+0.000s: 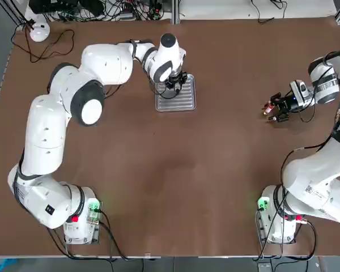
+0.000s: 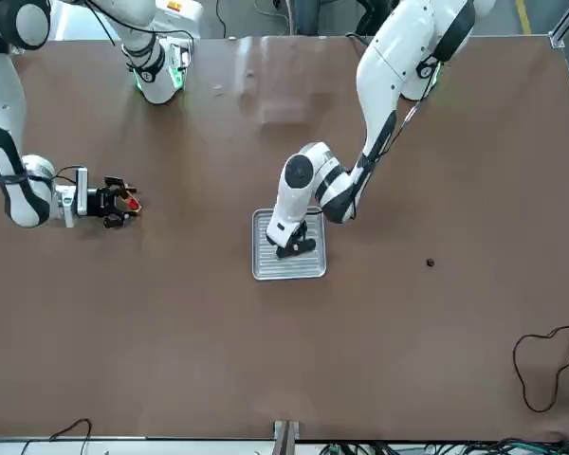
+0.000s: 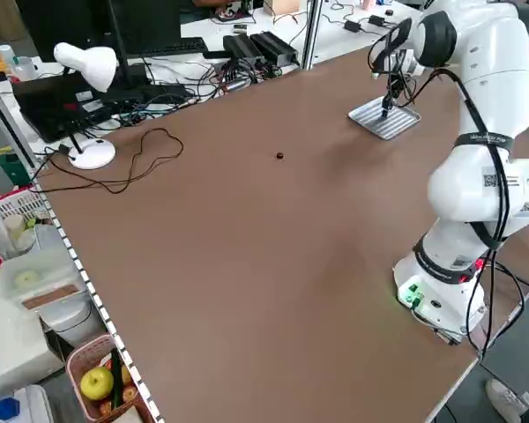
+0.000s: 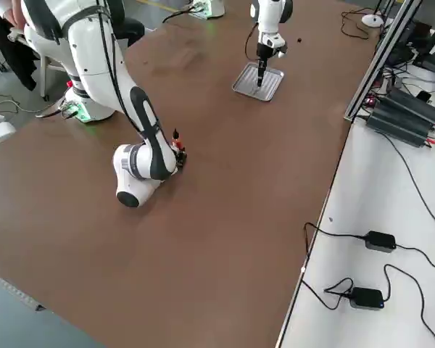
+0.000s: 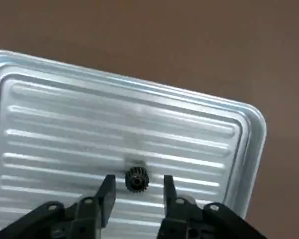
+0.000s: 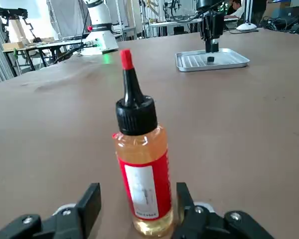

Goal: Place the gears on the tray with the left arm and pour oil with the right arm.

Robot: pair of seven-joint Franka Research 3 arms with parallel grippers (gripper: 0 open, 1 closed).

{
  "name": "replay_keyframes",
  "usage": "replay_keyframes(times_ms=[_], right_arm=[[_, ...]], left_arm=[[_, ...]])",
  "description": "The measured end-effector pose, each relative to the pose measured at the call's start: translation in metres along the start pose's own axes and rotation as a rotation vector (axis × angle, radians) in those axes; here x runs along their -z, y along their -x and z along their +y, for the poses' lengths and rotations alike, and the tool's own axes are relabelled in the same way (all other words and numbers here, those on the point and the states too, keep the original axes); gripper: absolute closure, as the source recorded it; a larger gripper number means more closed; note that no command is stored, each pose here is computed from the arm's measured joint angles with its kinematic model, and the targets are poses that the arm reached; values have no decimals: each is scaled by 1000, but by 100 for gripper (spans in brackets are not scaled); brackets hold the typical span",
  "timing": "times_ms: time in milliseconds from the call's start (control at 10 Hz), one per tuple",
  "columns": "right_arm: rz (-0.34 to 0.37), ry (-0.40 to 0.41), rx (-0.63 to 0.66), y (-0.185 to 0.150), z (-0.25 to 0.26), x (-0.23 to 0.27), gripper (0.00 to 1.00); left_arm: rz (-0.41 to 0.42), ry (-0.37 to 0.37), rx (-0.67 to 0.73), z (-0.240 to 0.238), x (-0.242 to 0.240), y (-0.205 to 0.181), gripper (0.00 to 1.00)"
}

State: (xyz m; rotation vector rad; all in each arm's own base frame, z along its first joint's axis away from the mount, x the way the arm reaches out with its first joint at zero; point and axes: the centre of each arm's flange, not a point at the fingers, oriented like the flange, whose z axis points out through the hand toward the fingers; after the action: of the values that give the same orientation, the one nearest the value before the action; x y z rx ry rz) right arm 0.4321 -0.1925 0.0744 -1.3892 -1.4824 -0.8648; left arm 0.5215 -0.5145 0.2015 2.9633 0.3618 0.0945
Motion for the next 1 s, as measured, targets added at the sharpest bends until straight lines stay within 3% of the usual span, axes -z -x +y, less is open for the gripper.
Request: replay_keyframes(times_ms=[100, 200, 400, 600, 800, 1000], right_arm=[[1, -1, -1, 0, 0, -1, 31], [1, -1, -1, 0, 0, -1, 39], [2, 0, -1, 0, 0, -1, 54], [2, 0, -1, 1, 0, -1, 60], [2, 0, -1, 0, 1, -2, 63], [9, 10, 0, -1, 3, -4, 63]], left_arm=[[-2, -14, 12, -4, 4, -8, 31], [-5, -31, 21, -8, 9, -14, 19], [-17, -99, 57, -21, 31, -29, 18], [-9, -156, 122, -66, 63, -60, 21], [-15, -210, 149, -161, 83, -106, 22], [-51, -245, 82, -269, 94, -145, 22]])
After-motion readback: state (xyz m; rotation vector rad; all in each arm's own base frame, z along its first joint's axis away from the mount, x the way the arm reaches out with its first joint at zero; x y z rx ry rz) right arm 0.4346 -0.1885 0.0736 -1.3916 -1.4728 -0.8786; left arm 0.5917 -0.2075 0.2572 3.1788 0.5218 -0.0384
